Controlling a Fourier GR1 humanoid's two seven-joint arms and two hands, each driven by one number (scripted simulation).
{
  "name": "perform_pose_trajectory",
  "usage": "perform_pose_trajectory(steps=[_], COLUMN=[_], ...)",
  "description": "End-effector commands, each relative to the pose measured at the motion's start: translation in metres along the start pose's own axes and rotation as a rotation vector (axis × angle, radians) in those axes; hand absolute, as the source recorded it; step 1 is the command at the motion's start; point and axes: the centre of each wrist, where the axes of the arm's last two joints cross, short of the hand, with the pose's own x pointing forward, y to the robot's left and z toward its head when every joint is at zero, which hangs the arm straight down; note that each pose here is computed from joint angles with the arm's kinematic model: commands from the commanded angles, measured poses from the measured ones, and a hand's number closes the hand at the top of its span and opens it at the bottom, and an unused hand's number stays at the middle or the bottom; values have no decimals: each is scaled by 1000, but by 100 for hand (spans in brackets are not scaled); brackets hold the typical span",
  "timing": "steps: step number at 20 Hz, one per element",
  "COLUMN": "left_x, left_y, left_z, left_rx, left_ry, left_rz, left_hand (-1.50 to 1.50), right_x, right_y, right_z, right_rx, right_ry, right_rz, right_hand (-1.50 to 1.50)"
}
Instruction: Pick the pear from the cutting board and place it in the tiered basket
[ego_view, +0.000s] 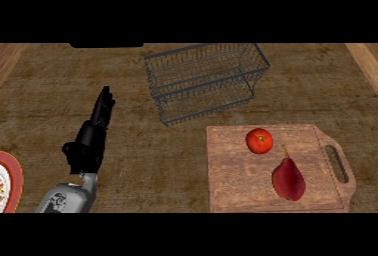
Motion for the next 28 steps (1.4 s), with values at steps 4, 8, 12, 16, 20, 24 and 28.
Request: perform_pose_trajectory(steps=[4,8,12,16,20,24,28], left_x=[-3,4,-9,10,-1,16,12], left_y=[10,-4,6,-3,-7,-8,-6], left_z=[3,8,4,-8,1,2,-10], left_rx=[33,7,3,-8,-16,-20,-4], left_ry=[17,6,17,8,9,-23,3], left_rz=[-7,-21,-23,-7,-6,-7,-1], left_hand=[0,0,0,0,0,0,0], right_x=[126,156,147,139,124,110,114], right_y=[20,60,109,142,166,189,195], right_z=[-25,-40,-53,-66,-69,-72,-72], right_rx=[255,329,358,382,381,394,449], right_ry=[212,275,328,401,431,463,529], right_rz=[621,910,1107,1184,1177,1196,1241], right_hand=[-150,-150,-150,-150,-150,-150,-150])
